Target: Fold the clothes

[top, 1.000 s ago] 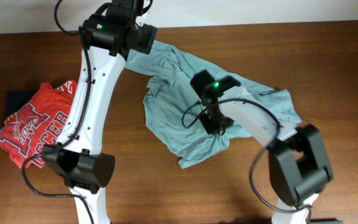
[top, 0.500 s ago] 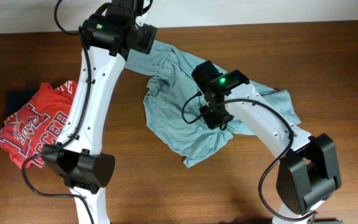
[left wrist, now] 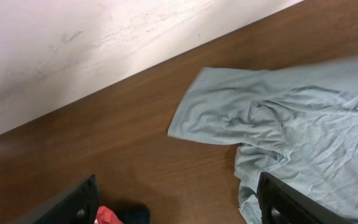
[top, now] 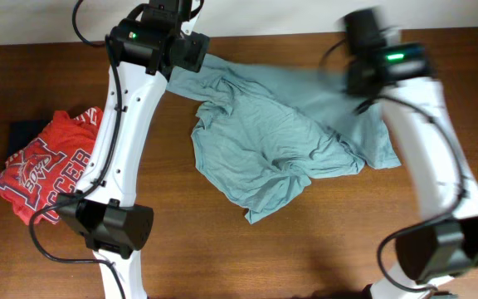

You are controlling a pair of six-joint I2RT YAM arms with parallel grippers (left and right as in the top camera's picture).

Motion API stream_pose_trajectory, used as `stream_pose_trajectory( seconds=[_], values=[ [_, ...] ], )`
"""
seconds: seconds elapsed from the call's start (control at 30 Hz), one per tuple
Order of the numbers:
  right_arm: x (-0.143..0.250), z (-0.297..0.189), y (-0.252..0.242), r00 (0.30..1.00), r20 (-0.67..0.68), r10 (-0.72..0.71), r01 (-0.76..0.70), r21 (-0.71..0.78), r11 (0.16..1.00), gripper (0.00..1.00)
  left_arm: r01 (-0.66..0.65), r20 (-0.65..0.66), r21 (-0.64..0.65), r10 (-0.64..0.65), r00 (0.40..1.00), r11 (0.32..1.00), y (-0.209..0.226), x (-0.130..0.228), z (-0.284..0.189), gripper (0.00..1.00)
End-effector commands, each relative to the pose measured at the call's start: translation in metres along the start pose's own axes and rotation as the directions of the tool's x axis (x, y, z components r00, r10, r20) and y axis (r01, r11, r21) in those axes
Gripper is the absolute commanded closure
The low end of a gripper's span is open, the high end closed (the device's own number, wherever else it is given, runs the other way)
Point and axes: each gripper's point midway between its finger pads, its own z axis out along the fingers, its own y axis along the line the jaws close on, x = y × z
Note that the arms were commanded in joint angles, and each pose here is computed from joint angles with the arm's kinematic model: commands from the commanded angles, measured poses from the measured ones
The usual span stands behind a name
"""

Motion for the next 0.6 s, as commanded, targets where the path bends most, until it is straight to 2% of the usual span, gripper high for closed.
stream_pose_trajectory(
  seconds=[0.0,0.17,0.2,0.23,0.27,0.3,0.47,0.57],
  values=[
    [-0.023,0.016,-0.051,0.996,0.047,0.073,-0.075,0.048,0.996,0.96,0.009,0.052,-0.015,-0.008,0.999,1.0,0.009,-0.011,-0.024,0.19],
    [-0.052,0.065,-0.092,0.973,0.107,0.203,-0.204,0.001,0.979,0.95,0.005,0.036,-0.011,-0.004,0.999,1.0,0.008,-0.007,-0.024,0.19],
    [-0.055,0.074,-0.095,0.97,0.113,0.217,-0.216,-0.023,0.976,0.89,0.003,0.032,-0.007,-0.003,0.999,1.0,0.007,-0.006,-0.024,0.19],
    [-0.059,0.085,-0.099,0.965,0.118,0.236,-0.232,-0.043,0.972,0.77,0.001,0.026,-0.006,-0.001,1.0,1.0,0.007,-0.004,-0.024,0.19],
    [-0.06,0.092,-0.102,0.962,0.117,0.247,-0.242,-0.057,0.969,0.61,-0.001,0.019,-0.005,0.001,1.0,1.0,0.007,-0.003,-0.024,0.19],
    [-0.059,0.099,-0.105,0.96,0.11,0.258,-0.252,-0.065,0.966,0.52,-0.002,0.014,-0.004,0.002,1.0,1.0,0.007,-0.001,-0.024,0.19],
    [-0.042,0.104,-0.117,0.963,0.044,0.266,-0.264,-0.057,0.963,0.4,-0.007,-0.001,-0.001,0.007,1.0,1.0,0.006,0.003,-0.023,0.19],
    [-0.024,0.097,-0.111,0.969,-0.029,0.246,-0.248,-0.073,0.966,0.39,-0.01,0.0,0.023,0.01,1.0,1.0,0.002,0.002,-0.024,0.08]
  ],
)
